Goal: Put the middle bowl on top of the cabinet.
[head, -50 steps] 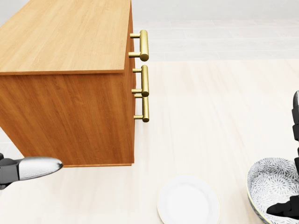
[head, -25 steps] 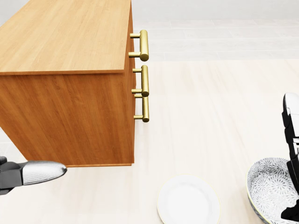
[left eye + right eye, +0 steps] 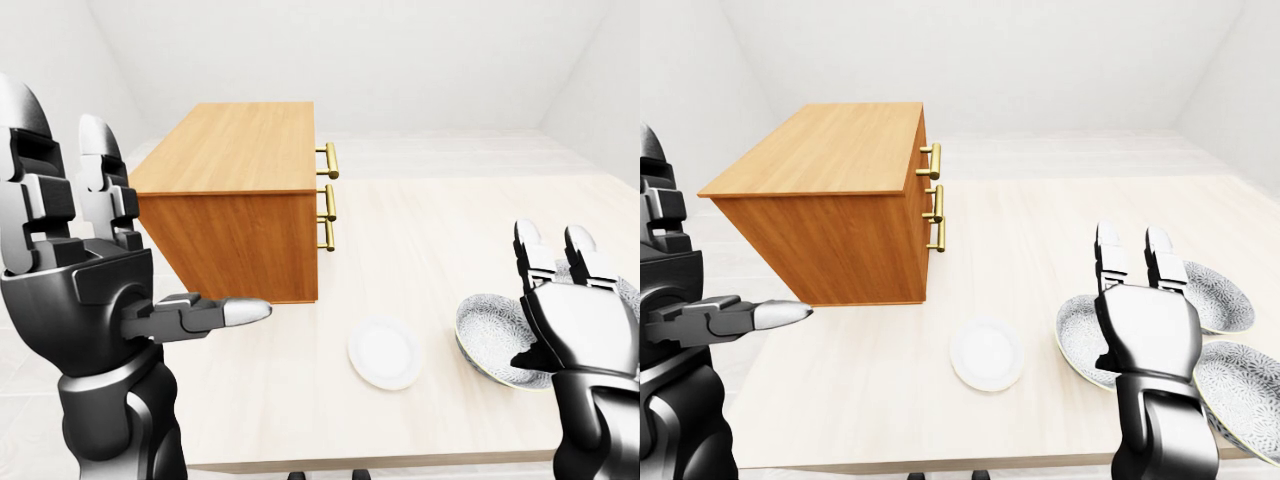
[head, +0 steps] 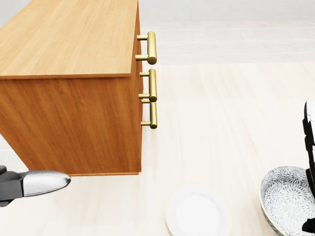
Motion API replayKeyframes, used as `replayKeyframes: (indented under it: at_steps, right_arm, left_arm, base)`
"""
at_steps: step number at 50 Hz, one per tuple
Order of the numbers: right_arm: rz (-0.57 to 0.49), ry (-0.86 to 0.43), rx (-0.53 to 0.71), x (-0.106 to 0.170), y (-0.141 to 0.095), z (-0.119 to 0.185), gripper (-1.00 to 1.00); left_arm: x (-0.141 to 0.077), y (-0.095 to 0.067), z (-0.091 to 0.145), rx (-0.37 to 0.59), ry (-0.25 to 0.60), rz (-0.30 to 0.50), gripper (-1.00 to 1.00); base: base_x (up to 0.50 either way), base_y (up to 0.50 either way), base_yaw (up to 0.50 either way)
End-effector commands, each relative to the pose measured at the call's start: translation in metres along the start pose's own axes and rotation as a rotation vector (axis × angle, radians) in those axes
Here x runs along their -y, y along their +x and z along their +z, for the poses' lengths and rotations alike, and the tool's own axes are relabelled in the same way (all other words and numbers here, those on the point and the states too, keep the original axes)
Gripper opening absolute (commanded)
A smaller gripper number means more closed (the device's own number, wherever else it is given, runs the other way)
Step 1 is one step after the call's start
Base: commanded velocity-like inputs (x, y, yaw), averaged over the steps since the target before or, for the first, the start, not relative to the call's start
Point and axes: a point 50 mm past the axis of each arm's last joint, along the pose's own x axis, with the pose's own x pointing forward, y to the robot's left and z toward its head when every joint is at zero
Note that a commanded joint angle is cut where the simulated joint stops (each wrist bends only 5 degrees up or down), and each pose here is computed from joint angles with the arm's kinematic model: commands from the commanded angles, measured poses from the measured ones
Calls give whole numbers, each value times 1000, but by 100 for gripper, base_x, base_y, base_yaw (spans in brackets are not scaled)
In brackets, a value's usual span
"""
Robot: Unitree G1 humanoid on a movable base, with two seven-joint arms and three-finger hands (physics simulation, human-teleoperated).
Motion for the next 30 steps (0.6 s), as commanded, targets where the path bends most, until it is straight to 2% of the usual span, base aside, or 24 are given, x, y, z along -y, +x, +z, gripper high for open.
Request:
replayKeyframes:
  at_steps: [1, 4, 5, 7, 8, 17, 22, 24, 30]
  right_arm:
    - [3, -6, -1, -1, 1, 0, 100]
    - [-16, -26, -9, 0, 0, -2, 100]
    - [-43, -105, -34, -5, -4, -6, 100]
    - [-18, -48, -35, -9, -6, -7, 100]
    - [-32, -84, -49, -9, -7, -9, 100]
    - [-28, -58, -111, -17, -22, -22, 100]
    - [-10, -66, -155, -39, -32, -26, 100]
    - [-7, -58, -153, -32, -32, -25, 100]
    - [3, -75, -173, -41, -38, -26, 100]
  left_arm:
    - [0, 0, 0, 2, -1, 0, 100]
    - [1, 0, -1, -4, -1, -3, 100]
    - [2, 0, -1, -3, -4, -5, 100]
    - [3, 2, 0, 5, -4, -8, 100]
    - [2, 2, -2, 1, -4, -7, 100]
    - [0, 0, -1, -5, 5, -4, 100]
    - [1, 1, -2, -8, 3, -7, 100]
    - [1, 0, -2, -7, 3, -7, 100]
    - [1, 1, -2, -5, -1, -11, 100]
  base:
    - [0, 0, 0]
    - [0, 0, 0]
    - [0, 0, 0]
    - [0, 0, 0]
    - [0, 0, 0]
    - [0, 0, 0]
    - [0, 0, 0]
    - [0, 0, 0]
    - [0, 0, 0]
